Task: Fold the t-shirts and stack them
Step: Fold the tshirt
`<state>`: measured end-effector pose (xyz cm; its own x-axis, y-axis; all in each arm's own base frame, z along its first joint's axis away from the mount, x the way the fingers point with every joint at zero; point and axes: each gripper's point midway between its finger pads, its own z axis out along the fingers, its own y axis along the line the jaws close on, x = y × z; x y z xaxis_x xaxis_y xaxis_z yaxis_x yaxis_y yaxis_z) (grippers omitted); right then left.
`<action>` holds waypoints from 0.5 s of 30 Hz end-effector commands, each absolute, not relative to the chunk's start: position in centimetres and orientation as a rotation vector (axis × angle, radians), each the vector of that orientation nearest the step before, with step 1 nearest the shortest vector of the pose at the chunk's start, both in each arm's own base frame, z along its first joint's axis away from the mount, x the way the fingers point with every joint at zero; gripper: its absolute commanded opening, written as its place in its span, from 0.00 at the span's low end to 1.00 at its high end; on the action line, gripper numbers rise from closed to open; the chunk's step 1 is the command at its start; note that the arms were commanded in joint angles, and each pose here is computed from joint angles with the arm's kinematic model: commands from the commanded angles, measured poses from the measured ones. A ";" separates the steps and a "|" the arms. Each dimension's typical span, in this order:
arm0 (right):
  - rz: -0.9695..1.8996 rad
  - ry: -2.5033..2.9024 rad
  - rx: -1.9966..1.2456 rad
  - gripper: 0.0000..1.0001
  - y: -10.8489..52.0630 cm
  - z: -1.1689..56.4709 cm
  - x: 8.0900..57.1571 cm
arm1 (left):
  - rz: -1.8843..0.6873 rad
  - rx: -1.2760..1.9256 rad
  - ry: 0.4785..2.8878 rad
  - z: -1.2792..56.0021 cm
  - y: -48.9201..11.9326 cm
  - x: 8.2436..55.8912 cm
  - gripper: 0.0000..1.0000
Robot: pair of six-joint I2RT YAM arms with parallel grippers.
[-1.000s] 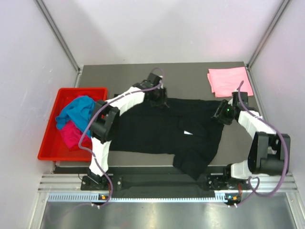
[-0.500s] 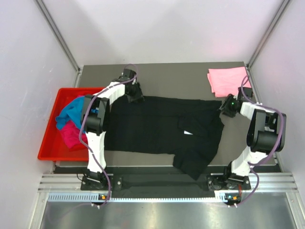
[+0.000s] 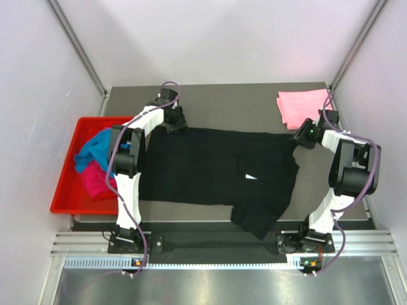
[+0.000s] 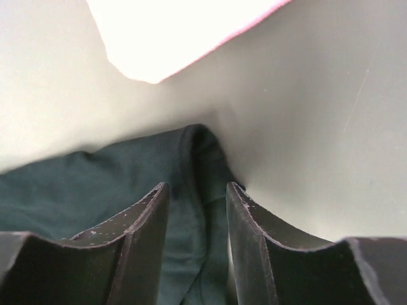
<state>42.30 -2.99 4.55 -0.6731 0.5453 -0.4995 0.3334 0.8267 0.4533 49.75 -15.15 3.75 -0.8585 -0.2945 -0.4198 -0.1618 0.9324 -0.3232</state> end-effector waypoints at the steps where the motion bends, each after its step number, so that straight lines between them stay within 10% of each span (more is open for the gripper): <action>1: 0.429 2.345 0.603 0.41 -3.6 4.5 44.0 | -0.363 -0.325 2.596 4.3 -14.7 50.6 0.52; 4: 0.414 2.340 0.599 0.39 -4.0 4.3 44.5 | -0.353 -0.326 2.591 4.4 -14.5 50.9 0.52; 8: 0.340 2.325 0.638 0.00 -5.6 4.2 44.7 | -0.343 -0.346 2.589 4.1 -14.2 51.4 0.52; 15: 0.295 2.280 0.700 0.00 -7.7 4.7 44.9 | -0.407 -0.308 2.547 4.8 -15.1 53.2 0.53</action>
<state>42.99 -4.52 3.05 -0.6715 0.5554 -0.4906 0.3669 0.8244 0.4310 51.48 -15.09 3.90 -0.8478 -0.2996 -0.4375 -0.1603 0.9313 -0.3271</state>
